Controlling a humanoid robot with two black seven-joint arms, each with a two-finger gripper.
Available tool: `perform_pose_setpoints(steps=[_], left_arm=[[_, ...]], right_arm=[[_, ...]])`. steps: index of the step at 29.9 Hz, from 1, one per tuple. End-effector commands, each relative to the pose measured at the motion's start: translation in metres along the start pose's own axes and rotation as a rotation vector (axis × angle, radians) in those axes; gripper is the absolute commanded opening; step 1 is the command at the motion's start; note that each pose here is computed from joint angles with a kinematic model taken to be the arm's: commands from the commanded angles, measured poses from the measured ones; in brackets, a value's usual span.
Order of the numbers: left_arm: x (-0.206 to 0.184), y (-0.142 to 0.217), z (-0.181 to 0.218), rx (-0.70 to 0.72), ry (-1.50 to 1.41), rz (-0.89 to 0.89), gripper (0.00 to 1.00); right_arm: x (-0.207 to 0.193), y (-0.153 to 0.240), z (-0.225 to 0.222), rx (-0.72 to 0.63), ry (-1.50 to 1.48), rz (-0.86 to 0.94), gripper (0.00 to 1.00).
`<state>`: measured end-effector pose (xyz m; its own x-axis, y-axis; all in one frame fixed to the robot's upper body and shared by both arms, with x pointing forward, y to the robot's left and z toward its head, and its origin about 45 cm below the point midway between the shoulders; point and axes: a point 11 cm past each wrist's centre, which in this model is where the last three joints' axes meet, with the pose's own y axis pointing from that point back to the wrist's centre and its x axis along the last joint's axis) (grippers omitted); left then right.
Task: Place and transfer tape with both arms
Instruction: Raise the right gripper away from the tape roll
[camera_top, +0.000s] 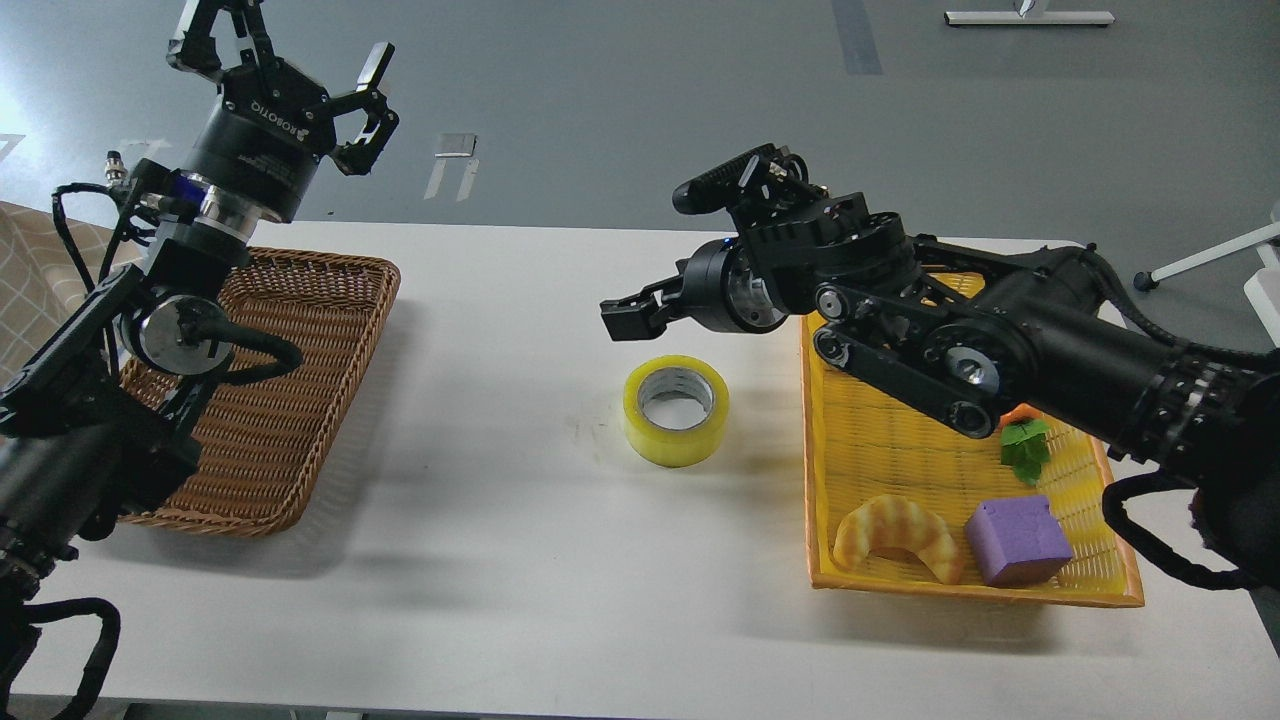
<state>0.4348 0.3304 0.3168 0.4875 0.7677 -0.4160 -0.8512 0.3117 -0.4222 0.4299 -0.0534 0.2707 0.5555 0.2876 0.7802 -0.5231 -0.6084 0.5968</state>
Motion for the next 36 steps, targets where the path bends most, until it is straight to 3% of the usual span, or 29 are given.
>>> perform_pose_setpoints(steps=[1,15,19,28,36], left_arm=[[0.0,0.001,-0.003,0.011,-0.001,0.0,0.98],[0.0,0.001,-0.002,0.01,-0.002,0.0,0.98],[0.0,0.002,-0.005,0.022,-0.005,-0.002,0.98],[-0.001,0.002,-0.007,0.025,-0.006,-0.004,0.98],[-0.001,0.009,-0.016,0.058,-0.01,-0.004,0.98]], right_arm=[[0.015,0.024,0.016,0.046,-0.165,0.076,1.0],[0.05,0.119,0.109,0.276,-0.894,0.534,1.0],[0.035,0.134,0.132,0.496,-1.26,0.696,1.0],[-0.001,0.143,0.154,0.807,-1.717,0.768,1.0],[-0.03,0.145,0.169,0.945,-1.945,0.82,1.0]])
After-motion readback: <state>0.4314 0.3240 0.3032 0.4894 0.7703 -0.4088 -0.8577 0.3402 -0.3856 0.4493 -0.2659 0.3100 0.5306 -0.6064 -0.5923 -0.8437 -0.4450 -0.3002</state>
